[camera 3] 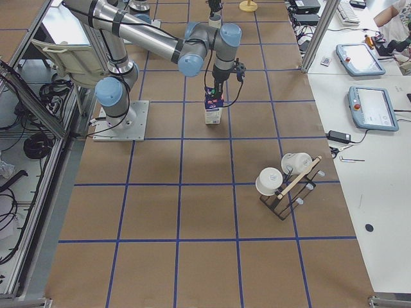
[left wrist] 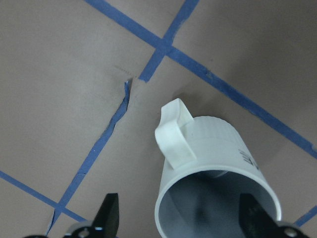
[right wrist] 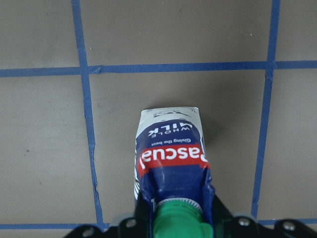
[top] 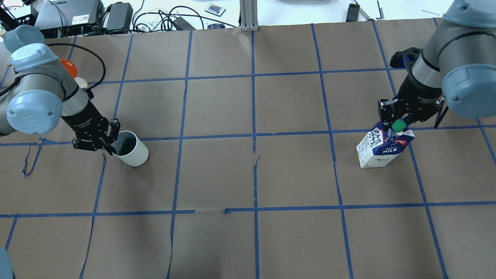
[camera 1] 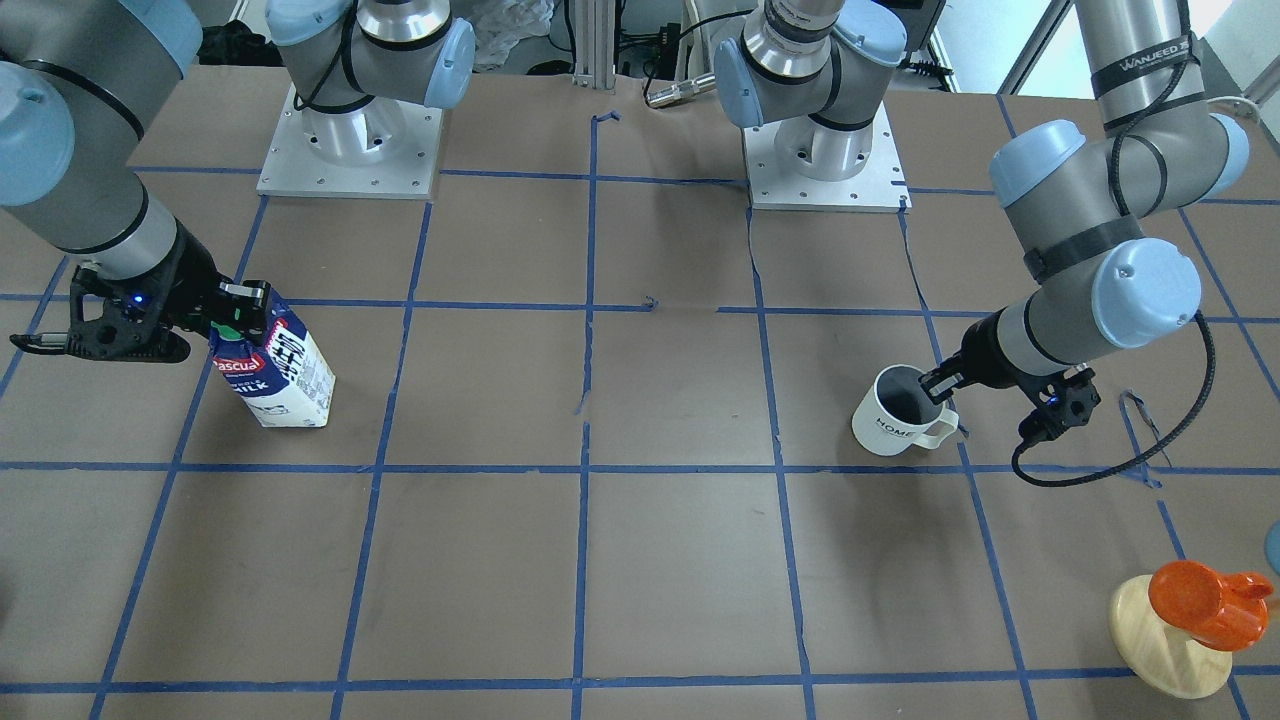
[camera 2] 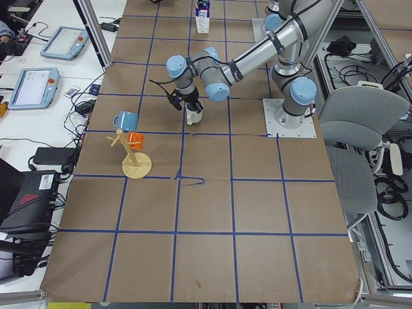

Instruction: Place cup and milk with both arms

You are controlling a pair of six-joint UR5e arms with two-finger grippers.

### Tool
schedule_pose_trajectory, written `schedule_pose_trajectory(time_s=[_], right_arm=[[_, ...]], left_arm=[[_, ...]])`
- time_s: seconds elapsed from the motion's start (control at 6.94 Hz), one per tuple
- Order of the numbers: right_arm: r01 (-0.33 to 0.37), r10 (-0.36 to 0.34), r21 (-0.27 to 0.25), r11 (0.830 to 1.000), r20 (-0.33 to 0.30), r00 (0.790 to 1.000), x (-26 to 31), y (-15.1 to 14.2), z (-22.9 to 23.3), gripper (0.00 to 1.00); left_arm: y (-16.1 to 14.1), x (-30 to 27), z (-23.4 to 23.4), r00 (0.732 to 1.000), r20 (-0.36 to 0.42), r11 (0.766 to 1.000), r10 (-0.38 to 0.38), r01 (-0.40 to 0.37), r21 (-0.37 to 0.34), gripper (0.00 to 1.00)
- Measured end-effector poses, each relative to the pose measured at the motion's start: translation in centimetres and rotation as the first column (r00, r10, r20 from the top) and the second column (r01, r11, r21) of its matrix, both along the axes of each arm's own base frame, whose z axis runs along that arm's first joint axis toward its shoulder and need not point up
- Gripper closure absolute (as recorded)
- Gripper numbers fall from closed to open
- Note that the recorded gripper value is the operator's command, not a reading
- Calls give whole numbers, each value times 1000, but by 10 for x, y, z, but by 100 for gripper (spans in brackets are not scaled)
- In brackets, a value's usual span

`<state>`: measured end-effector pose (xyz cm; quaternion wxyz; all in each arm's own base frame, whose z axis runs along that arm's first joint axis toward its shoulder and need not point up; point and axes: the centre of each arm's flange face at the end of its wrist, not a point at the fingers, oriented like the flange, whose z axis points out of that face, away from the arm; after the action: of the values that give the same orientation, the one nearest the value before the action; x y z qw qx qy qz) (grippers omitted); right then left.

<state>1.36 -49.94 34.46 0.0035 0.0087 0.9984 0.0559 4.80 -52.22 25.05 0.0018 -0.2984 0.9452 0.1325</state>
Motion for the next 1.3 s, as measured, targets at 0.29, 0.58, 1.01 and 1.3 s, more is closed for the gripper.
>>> schedule_pose_trajectory(time_s=[0.29,0.58,1.01,1.3], right_arm=[[3,-3,-7,1000,-3,1000,-1,-5,8,79],[6,-6,-25,1000,10,1000,0,-16,28,79],[-19,20,-39,999,39,999,9,-75,68,78],[-29,30,-46,999,32,999,40,-103,69,78]], left_arm=[[-8,1,10,1000,5,1000,10,-10,-25,100],[-32,-14,30,998,-3,995,63,-63,-79,100],[-61,-123,56,963,-37,956,268,-270,-118,100],[-53,-224,67,930,-47,923,365,-368,-112,100]])
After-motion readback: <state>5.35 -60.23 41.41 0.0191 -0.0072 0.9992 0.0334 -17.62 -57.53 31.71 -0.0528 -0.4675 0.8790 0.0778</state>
